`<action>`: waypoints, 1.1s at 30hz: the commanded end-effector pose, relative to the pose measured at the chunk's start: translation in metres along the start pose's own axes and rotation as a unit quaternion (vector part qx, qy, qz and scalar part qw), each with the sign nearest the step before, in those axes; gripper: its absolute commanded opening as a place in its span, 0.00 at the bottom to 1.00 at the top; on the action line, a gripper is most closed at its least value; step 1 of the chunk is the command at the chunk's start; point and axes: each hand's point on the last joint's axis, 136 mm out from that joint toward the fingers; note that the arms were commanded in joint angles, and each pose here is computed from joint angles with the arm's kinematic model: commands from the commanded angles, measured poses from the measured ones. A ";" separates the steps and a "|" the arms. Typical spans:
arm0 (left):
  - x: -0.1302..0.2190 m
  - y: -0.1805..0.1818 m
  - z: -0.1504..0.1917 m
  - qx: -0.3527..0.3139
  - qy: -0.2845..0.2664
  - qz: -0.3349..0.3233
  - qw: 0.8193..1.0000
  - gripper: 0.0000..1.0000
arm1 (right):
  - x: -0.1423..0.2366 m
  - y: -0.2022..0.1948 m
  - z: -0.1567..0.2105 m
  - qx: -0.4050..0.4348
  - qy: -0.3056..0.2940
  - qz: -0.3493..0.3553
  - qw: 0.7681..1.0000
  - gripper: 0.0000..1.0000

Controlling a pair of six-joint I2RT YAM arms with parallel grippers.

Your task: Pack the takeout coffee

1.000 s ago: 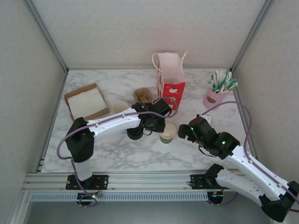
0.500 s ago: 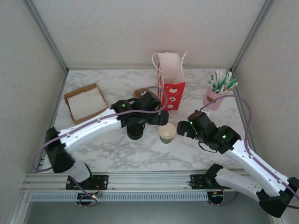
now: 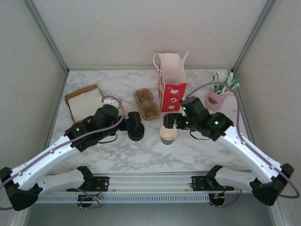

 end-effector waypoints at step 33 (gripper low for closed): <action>-0.038 0.115 0.100 0.259 0.040 0.088 0.961 0.60 | -0.169 0.112 0.070 0.214 0.163 0.001 0.963 0.94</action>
Point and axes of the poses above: each hand's point on the last joint's axis, 136 mm out from that joint toward the fingers, its own x axis back along the fingers, its own y axis along the line the jaws close on, z = x × y, and after that the axes turned 15 degrees about -x, right-handed
